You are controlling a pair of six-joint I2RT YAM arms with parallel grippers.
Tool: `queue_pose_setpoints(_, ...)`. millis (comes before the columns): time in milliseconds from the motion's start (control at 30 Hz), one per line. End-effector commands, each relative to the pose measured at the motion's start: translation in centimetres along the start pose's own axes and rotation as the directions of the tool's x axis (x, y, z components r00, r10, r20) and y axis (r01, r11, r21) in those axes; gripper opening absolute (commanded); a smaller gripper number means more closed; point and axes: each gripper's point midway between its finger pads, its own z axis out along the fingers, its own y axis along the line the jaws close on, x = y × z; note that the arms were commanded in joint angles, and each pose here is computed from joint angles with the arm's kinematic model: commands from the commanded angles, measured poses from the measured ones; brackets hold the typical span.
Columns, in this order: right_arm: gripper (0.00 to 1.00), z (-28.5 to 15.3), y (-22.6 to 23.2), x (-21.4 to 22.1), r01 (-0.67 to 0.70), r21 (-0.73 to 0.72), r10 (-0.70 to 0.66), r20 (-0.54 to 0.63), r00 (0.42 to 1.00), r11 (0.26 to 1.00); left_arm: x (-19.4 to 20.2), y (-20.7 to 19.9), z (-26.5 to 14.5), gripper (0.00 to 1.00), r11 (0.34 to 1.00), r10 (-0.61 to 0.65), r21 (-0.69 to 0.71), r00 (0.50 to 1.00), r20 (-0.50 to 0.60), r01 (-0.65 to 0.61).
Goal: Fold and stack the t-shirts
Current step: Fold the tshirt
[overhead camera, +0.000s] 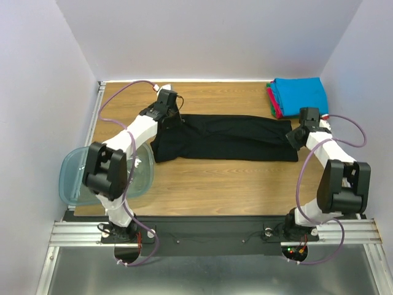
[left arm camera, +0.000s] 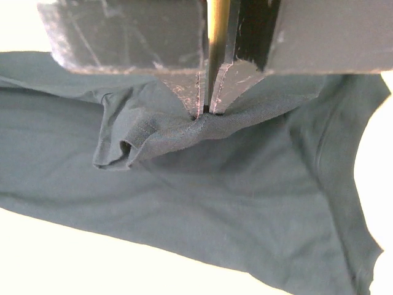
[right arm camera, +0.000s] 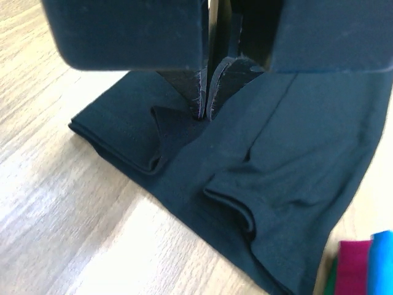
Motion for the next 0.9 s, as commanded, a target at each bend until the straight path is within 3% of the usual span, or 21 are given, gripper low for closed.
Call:
queue_pose_setpoints(0, 0.0, 0.9, 2.2, -2.7, 0.012, -0.02, -0.011, 0.076, 0.997, 1.0, -2.6, -0.6, 1.4, 0.0, 0.998, 0.055, 0.017, 0.998, 0.031, -0.055)
queue_pose_setpoints(133, 0.03, 2.1, 2.7, -2.6, 0.022, -0.005, -0.021, 0.061, 0.998, 1.0, -2.8, 0.5, 3.0, 0.0, 0.999, 0.037, -0.021, 0.999, 0.006, -0.037)
queue_pose_setpoints(200, 0.1, 2.5, 3.0, -2.6, 0.041, -0.009, -0.041, 0.048, 0.998, 0.999, -3.1, 1.1, 3.4, 0.0, 0.999, 0.025, -0.036, 1.0, 0.001, -0.025)
queue_pose_setpoints(233, 0.2, 2.6, 3.3, -2.6, 0.049, -0.017, -0.048, 0.041, 0.998, 0.999, -3.3, 1.5, 3.7, 0.01, 0.998, 0.016, -0.053, 1.0, 0.0, -0.016)
queue_pose_setpoints(300, 0.37, 2.6, 3.7, -2.6, 0.069, -0.028, -0.068, 0.037, 0.997, 0.997, -3.5, 2.0, 3.9, 0.32, 0.997, 0.006, -0.073, 1.0, -0.006, -0.007)
queue_pose_setpoints(333, 0.54, 2.3, 3.9, -2.7, 0.075, -0.04, -0.074, 0.037, 0.997, 0.996, -3.9, 1.9, 4.1, 0.61, 0.997, 0.007, -0.075, 1.0, 0.002, -0.006)
queue_pose_setpoints(367, 0.62, 2.1, 4.0, -2.8, 0.076, -0.05, -0.074, 0.036, 0.997, 0.996, -4.1, 1.8, 4.1, 0.71, 0.997, 0.006, -0.073, 1.0, 0.004, -0.006)
queue_pose_setpoints(400, 0.76, 1.8, 4.1, -2.9, 0.078, -0.057, -0.076, 0.039, 0.996, 0.995, -4.1, 1.7, 4.3, 0.75, 0.998, 0.005, -0.069, 1.0, -0.001, -0.005)
queue_pose_setpoints(533, 1.0, -0.7, 4.1, -3.4, 0.077, -0.105, -0.07, 0.073, 0.995, 0.991, -2.5, 0.8, 3.9, 0.76, 1.0, -0.027, -0.008, 0.999, -0.04, 0.027)
queue_pose_setpoints(733, 1.0, -4.0, 4.6, -0.9, 0.172, -0.256, -0.172, 0.023, 0.985, 0.951, 1.1, 0.2, 1.7, 0.76, 0.995, -0.089, 0.029, 0.995, -0.05, 0.09)
queue_pose_setpoints(867, 1.0, -5.4, 6.9, 2.3, 0.287, -0.413, -0.324, -0.019, 0.946, 0.864, 4.5, 0.0, 0.8, 0.77, 0.993, -0.106, 0.046, 0.991, -0.081, 0.11)
